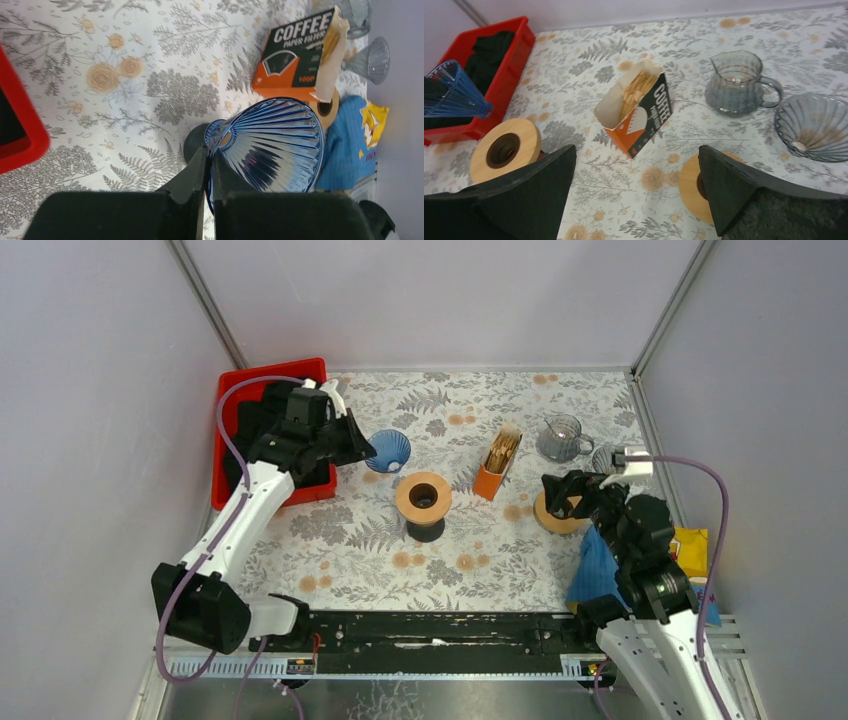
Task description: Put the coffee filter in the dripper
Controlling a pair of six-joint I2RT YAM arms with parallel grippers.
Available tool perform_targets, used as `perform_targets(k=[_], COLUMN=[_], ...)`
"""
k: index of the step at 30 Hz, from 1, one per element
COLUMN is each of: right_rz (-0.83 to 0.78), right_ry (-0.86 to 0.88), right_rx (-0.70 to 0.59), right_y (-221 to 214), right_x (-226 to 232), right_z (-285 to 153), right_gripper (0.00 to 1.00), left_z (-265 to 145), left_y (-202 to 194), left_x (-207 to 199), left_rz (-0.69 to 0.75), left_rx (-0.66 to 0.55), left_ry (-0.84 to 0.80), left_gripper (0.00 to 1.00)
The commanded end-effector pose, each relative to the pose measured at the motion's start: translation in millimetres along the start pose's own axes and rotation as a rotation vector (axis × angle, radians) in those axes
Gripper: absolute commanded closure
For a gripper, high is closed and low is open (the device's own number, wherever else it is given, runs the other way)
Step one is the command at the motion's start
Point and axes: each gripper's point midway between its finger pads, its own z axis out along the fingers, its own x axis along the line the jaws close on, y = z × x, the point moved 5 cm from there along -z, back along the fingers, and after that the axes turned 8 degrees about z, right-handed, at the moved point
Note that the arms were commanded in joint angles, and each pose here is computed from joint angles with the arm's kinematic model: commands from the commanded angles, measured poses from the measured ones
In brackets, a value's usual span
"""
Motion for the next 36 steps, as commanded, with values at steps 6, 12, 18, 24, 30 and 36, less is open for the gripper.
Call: perform_targets(k=[6,12,18,24,30,36], right_rz=[0.038,0.095,0.144,0.191,0.205,0.188], right_ry=[0.155,0.249,0.313,0.378,0.439,0.495], right_rx=[0.199,0.320,0.388,0.442,0.471,0.523], right_y=[19.9,15.9,12.4,8.9,8.0,3.7], right_x=[41.2,60.4,72.8,84.8,98.6,118.6], right_z=[19.8,34.9,49.7,63.7,73.9,85.1], right_gripper=[0.01,0.05,0.11,0.15,0.16,0.17], left_z=[-21.6,-18.1,-11.7,-2.1,5.7,10.7], left_y=[-5.0,-17.2,-27.7,-34.4,-37.6,-38.8], left_x=[-51.5,-69.2,-81.0,-77.2,-73.5,-71.9], left_rz=[0.114,0.150,0.194,0.207,0.212,0.215], left_rx=[0.037,0.063,0.098,0.122,0.141,0.149], left_ry=[-0.130,-0.140,-0.119,-0.074,-0.055,-0.049], left_gripper=[0.97,0.98,0.98,0.98,1.00,1.00])
